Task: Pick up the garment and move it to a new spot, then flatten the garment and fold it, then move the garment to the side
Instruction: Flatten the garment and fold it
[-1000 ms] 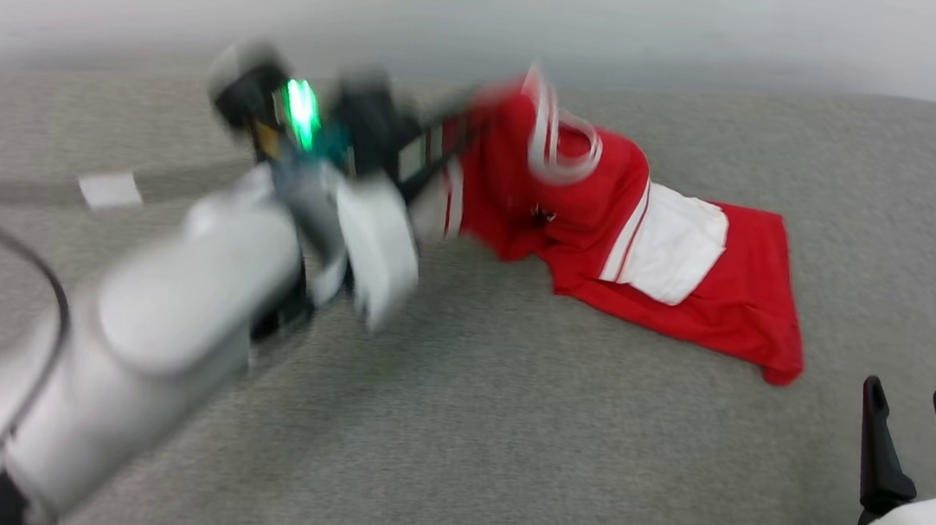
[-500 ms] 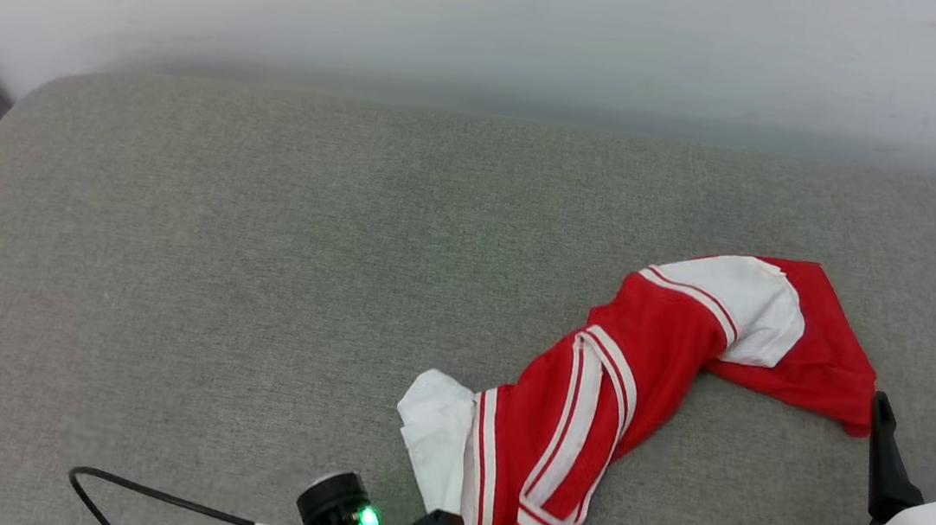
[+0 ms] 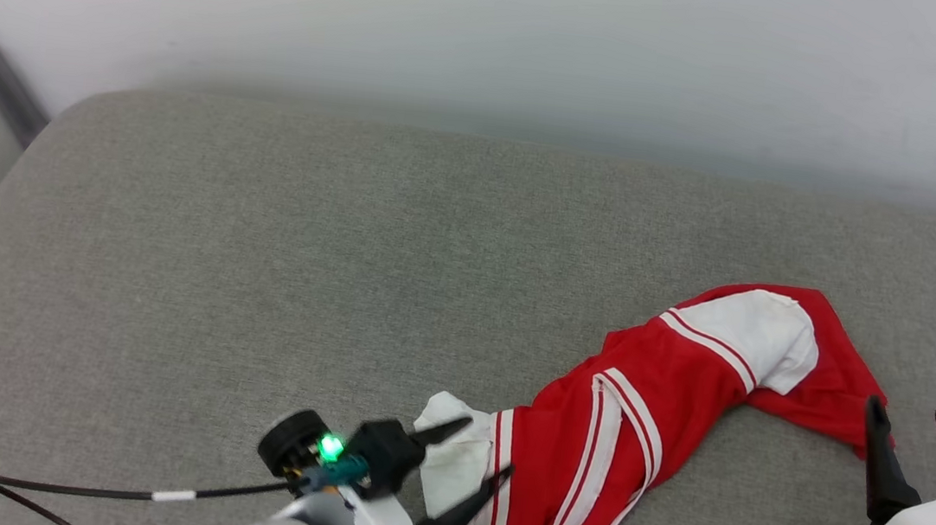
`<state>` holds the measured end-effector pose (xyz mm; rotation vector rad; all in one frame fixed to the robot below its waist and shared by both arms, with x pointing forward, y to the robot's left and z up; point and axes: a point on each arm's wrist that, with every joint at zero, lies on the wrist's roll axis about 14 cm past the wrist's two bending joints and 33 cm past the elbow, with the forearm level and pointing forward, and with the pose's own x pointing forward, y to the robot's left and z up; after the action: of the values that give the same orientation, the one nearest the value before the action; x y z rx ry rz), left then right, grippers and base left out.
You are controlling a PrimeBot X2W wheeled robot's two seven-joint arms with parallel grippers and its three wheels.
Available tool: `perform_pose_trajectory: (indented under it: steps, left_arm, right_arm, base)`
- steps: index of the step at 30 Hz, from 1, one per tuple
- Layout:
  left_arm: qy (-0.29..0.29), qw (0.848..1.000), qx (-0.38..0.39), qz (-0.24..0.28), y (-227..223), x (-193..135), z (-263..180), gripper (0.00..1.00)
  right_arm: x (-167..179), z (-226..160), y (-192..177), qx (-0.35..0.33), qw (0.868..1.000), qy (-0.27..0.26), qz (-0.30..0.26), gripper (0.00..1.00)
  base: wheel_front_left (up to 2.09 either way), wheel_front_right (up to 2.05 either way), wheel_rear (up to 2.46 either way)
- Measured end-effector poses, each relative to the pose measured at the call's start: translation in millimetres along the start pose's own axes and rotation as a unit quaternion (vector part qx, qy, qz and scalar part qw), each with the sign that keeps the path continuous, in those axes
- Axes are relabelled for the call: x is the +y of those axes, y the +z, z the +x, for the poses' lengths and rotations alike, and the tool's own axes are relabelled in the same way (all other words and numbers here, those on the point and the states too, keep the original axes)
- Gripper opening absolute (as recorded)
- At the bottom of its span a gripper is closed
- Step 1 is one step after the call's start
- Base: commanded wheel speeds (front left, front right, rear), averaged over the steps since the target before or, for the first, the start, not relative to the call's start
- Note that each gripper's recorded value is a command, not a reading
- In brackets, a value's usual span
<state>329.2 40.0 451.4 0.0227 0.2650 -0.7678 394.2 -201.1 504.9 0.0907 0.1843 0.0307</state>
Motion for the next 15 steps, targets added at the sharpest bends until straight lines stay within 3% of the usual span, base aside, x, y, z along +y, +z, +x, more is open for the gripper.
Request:
perform_pose_trajectory:
  steps: [6, 11, 15]
  left_arm:
    - [0.139, 0.981, -0.132, 0.003, 74.6, 68.0, -30.4, 1.0]
    - [0.266, 0.94, -0.213, -0.008, 112.5, 114.9, -77.7, 1.0]
    - [0.328, 0.914, -0.235, -0.044, 101.8, 123.6, -105.9, 1.0]
  right_arm:
    - [18.1, 3.0, 5.5, 0.006, 0.999, 0.032, -0.009, 1.0]
    - [35.9, 7.1, 7.0, 0.01, 0.998, 0.058, -0.01, 1.0]
    - [47.1, 9.4, -3.1, 0.032, 0.996, 0.077, -0.014, 1.0]
  base:
    - [0.0, 0.0, 0.0]
    - [0.0, 0.0, 0.0]
    - [0.0, 0.0, 0.0]
